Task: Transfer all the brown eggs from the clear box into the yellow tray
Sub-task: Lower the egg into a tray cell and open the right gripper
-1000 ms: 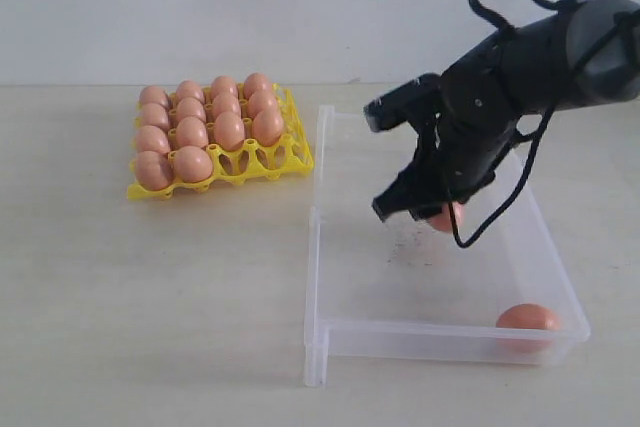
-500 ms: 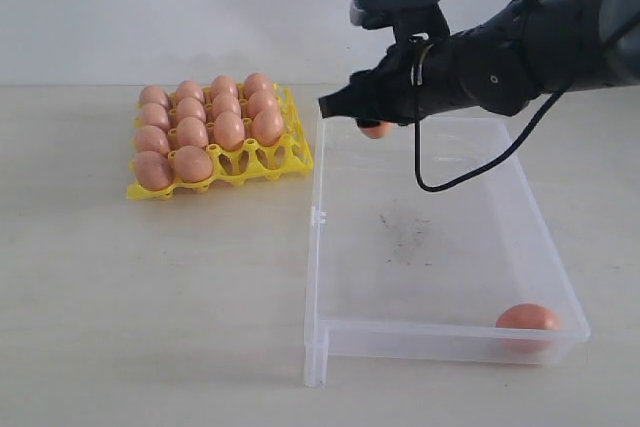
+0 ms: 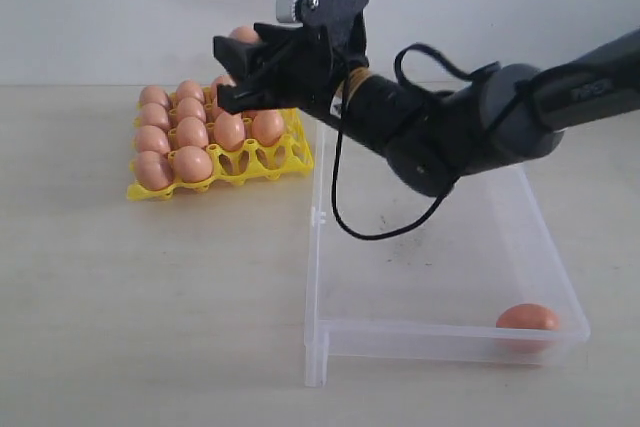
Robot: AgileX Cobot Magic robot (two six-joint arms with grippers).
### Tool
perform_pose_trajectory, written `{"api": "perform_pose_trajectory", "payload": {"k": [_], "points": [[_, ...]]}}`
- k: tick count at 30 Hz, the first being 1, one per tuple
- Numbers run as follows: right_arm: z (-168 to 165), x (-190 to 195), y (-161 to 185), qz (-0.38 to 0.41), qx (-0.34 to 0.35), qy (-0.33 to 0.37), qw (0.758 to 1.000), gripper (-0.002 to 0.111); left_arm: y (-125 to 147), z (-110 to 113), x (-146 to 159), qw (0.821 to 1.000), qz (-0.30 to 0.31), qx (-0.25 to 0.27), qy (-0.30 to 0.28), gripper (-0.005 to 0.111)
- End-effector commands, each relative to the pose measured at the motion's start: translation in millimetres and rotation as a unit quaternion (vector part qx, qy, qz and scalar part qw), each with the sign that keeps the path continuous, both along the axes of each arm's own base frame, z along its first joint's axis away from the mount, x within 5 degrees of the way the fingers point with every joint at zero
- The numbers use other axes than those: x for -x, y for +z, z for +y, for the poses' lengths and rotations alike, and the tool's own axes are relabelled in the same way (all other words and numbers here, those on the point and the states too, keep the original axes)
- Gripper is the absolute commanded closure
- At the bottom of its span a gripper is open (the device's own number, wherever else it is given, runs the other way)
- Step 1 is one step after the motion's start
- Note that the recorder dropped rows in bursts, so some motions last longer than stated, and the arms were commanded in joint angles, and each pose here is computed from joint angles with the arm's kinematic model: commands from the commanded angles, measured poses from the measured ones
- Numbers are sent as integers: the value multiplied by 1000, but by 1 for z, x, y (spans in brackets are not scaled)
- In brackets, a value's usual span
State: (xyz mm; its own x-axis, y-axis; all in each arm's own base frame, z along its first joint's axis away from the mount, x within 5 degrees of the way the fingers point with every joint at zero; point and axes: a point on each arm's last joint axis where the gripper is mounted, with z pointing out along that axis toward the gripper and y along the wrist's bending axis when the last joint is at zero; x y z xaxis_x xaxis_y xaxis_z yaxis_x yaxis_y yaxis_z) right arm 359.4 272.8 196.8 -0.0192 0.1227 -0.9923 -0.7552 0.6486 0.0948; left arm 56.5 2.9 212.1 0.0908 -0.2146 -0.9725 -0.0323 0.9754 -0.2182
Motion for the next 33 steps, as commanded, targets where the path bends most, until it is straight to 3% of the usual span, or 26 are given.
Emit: {"api": "perform_pose_trajectory", "payload": {"k": [1,6,15,33], "points": [[9,-8,-36,0,7,17,1000,109,1,0,0,1000,-3,-3,-2,103],[28,-20,-62,4,58,67,996,109,1,0,0,1000,-3,-3,-2,103],[38,-38,-87,53,53,58,995,109,1,0,0,1000,-3,-3,-2,103],[43,-52,-111,72,87,39,993,109,1,0,0,1000,-3,-3,-2,103]]}}
